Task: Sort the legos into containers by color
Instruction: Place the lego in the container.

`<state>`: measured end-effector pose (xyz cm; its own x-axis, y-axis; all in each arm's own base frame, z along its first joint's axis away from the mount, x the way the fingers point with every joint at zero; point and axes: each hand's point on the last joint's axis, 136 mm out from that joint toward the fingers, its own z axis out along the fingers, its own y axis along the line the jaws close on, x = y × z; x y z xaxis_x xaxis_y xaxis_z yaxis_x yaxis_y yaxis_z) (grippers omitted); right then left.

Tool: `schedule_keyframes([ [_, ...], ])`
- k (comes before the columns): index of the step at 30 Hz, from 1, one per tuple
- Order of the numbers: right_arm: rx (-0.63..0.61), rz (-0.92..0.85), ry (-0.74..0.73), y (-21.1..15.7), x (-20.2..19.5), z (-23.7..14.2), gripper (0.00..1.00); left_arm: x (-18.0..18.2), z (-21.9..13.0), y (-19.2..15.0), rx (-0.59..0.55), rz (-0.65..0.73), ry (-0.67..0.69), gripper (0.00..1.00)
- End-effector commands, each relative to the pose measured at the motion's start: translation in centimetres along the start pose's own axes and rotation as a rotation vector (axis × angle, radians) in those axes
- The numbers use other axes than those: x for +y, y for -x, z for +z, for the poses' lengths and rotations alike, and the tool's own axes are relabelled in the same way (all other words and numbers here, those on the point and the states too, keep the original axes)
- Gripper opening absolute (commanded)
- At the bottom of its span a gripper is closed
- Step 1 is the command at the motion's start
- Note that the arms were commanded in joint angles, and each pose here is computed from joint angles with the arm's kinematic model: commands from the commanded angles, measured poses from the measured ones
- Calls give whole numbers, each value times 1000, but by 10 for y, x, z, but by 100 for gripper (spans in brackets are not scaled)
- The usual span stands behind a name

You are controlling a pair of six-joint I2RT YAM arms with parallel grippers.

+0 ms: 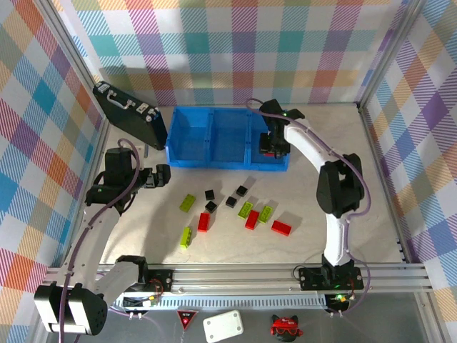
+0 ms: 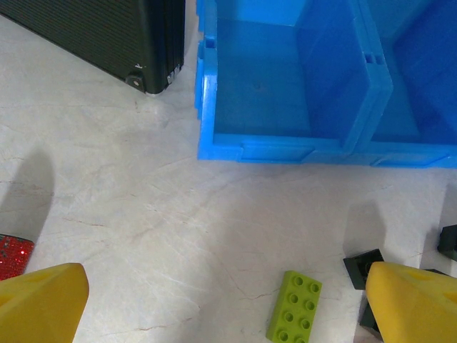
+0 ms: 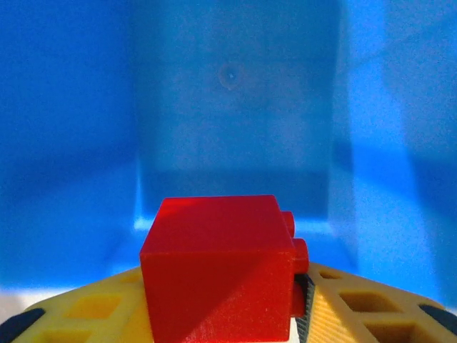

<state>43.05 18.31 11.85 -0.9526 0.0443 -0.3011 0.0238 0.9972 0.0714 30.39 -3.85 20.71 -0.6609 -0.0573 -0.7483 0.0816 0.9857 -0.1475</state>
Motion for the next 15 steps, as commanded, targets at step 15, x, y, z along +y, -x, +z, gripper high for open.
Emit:
schedule_keyframes([
  [15, 102, 7, -6, 17, 5, 72, 49, -4, -6, 7, -13, 17, -16, 99],
])
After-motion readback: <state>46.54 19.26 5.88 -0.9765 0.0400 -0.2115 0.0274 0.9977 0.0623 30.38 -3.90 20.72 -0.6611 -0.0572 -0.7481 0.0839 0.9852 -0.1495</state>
